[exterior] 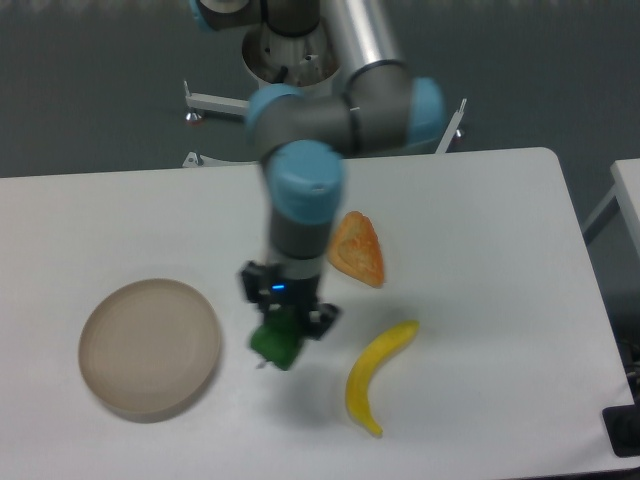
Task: Pick up the green pepper from the plate
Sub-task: 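Lift the green pepper off the plate and carry it toward the banana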
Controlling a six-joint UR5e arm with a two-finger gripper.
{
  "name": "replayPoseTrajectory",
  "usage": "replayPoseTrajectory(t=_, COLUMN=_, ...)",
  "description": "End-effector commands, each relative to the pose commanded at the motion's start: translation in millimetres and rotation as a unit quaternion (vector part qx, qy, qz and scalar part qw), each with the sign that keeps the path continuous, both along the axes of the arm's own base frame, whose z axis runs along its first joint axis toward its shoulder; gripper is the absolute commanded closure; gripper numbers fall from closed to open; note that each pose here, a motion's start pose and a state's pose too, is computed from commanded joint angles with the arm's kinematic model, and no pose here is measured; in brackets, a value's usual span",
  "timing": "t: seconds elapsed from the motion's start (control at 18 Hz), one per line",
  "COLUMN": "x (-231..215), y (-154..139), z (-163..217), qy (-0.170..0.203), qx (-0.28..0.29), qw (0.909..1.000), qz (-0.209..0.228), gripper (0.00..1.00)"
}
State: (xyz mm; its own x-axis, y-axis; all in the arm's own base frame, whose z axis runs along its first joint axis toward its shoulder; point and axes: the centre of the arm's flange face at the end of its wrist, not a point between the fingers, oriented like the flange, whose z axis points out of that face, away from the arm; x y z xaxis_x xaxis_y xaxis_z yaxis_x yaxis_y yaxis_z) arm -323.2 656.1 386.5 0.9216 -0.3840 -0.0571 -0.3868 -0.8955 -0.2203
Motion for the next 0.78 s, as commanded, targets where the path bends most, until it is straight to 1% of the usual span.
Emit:
replayPoseTrajectory(t=0.11, x=-23, y=-10, z=-5, qy=0.023, qx=-0.013, qw=0.9995, qz=-0.015, gripper=0.72)
replayPoseTrajectory(t=0.17, x=-32, y=-11, z=-11, qy=0.028, qx=-0.018, qw=0.9992, qz=-0.023, gripper=0.72)
replayPoseTrajectory(t=0.39, x=-46, y=-10, z=-14, qy=0.050, qx=-0.020, qw=0.9981, qz=-0.030, gripper=0.72)
replayPoseTrajectory(t=0.56, x=-55, y=-14, z=-14, qy=0.052, qx=-0.021, qw=0.9980, qz=-0.027, gripper=0.72)
replayPoseTrajectory(t=0.78, x=-56, y=-15, z=-15, qy=0.052, qx=-0.022, qw=0.9981, qz=-0.026, gripper=0.72)
